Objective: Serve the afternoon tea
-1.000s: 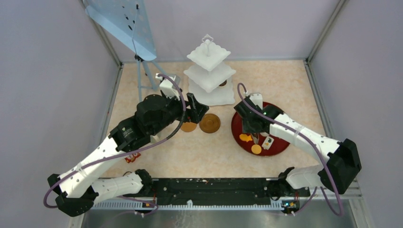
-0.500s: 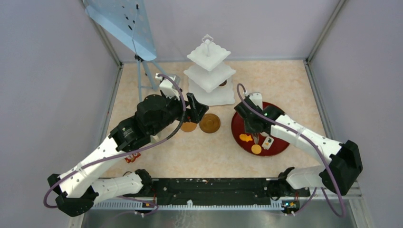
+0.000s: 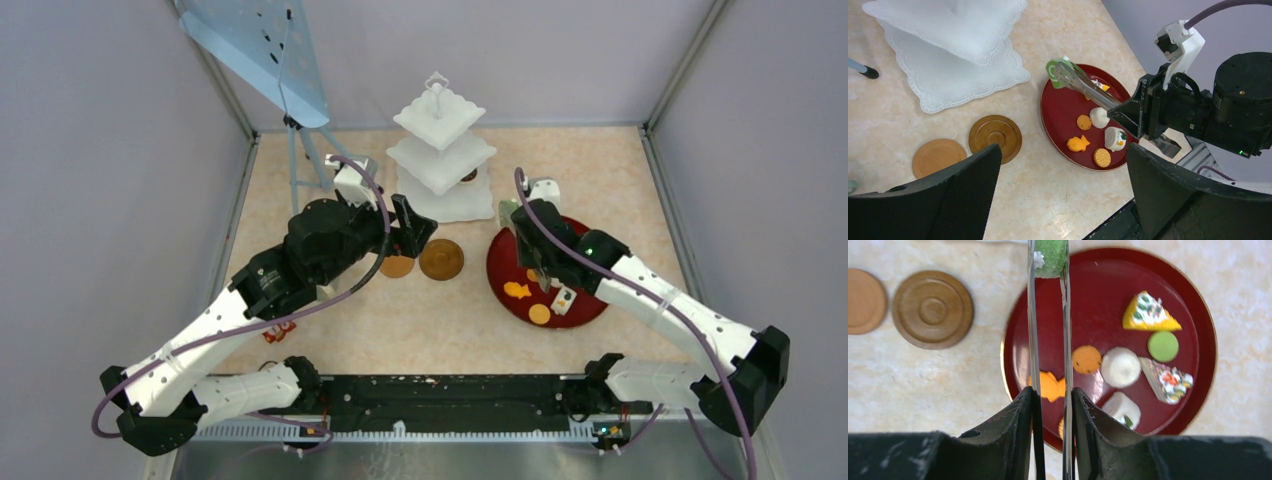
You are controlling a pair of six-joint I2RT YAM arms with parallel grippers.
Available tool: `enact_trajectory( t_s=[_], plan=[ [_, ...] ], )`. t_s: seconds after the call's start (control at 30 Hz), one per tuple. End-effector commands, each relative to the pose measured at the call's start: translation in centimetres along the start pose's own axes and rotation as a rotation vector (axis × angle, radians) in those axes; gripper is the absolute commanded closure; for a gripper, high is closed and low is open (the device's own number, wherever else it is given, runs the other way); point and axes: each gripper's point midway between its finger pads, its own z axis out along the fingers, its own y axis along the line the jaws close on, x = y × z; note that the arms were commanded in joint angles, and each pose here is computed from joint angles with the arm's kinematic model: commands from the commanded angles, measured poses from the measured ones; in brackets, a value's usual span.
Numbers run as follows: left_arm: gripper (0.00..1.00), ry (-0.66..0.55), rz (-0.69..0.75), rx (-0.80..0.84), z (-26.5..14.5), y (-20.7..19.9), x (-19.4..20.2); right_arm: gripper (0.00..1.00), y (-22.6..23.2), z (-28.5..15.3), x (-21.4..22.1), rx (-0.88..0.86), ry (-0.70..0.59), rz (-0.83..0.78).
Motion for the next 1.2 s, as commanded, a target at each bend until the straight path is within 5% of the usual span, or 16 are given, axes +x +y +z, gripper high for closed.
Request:
enact_trajectory(
  t_s=[0.0, 0.4, 1.17],
  plan=[
    [0.01, -0.038, -0.002, -0.005, -0.3, 0.1, -1.0, 0.84, 3.5, 0.5, -5.5, -0.119, -0.190, -0.009],
    [0.01, -0.054, -0.003, -0.041, -1.2, 0.9, -1.4, 0.83, 7.6, 6.6, -7.7, -0.104, -0.205, -0.095],
    [0.01, -0.060, 0.017, -0.072, -1.3, 1.5, -1.7, 0.75, 6.9, 12.5, -6.3, -0.008, -0.165, -0.167]
  ],
)
